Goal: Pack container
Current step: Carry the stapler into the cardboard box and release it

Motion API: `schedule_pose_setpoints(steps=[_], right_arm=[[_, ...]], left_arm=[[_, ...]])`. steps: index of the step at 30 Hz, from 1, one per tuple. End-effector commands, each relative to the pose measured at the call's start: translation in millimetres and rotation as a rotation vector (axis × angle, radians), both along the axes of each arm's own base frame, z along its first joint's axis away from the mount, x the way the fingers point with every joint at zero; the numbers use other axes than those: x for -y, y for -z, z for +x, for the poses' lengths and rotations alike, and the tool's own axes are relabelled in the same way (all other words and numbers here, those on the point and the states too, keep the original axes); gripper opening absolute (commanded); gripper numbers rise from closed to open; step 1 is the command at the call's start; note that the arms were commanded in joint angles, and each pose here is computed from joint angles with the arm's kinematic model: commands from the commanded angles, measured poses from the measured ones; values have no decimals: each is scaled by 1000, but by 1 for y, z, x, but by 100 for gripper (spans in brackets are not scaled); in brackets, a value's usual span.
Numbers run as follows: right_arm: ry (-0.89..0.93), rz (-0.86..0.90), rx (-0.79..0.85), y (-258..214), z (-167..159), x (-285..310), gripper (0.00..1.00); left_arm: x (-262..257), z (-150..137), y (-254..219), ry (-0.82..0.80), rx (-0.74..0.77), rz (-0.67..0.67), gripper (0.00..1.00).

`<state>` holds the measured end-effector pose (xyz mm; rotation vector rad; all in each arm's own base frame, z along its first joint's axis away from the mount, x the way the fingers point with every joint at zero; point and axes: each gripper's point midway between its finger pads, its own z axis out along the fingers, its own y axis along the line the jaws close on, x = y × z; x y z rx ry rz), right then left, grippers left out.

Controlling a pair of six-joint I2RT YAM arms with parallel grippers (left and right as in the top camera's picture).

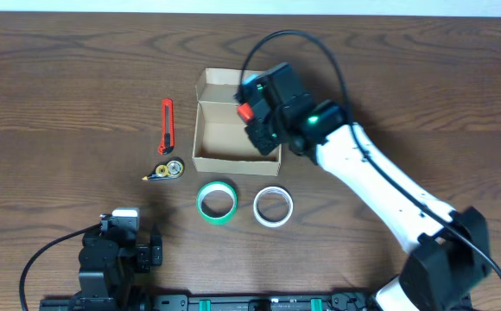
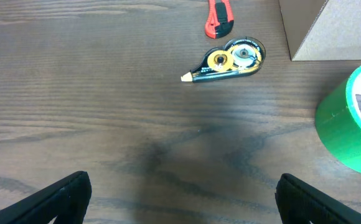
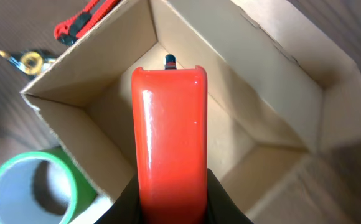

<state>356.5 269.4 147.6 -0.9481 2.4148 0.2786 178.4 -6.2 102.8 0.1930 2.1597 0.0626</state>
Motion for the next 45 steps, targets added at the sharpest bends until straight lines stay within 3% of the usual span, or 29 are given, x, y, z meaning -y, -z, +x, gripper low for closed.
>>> schedule_pose_setpoints(steps=[1, 22, 45], right_arm=[[-83, -76, 56, 9, 12, -10, 1], [-183, -222, -7, 98, 33, -23, 1], [-198, -212, -24, 118, 35, -30, 4]], left_arm=[[-3, -6, 12, -1, -45, 21, 95], [-3, -6, 12, -1, -45, 21, 95], [-3, -6, 12, -1, -45, 21, 95]])
